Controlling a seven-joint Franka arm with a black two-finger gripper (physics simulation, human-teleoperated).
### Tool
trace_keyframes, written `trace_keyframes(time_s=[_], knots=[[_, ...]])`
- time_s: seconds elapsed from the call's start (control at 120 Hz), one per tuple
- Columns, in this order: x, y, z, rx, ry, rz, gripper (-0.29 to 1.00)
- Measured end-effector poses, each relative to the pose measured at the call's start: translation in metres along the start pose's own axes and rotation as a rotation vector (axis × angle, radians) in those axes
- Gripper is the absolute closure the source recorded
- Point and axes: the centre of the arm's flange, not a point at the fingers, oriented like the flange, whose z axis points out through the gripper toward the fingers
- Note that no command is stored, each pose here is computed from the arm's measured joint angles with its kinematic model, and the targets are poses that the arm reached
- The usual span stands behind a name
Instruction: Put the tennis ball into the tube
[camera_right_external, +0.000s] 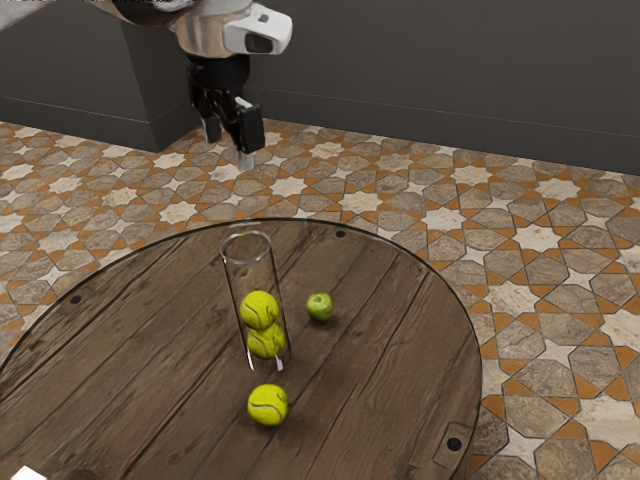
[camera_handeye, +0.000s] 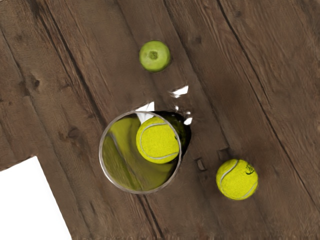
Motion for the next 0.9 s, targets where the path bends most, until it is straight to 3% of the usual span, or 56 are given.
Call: trace_keyframes(time_s=[0.117,0.217,0.5,0.708,0.9], knots=[[0.003,0.031,0.008,-0.006,-0.036,0.091,0.03],[-0.030,0.065,0.052,-0.048,-0.112,0.154,0.02],[-0.076,0.099,0.103,-0.117,-0.107,0.080,0.01],[-0.101,0.124,0.188,-0.202,-0.157,0.008,0.00],[-0.101,0.130,0.245,-0.232,-0.060,-0.094,0.00]])
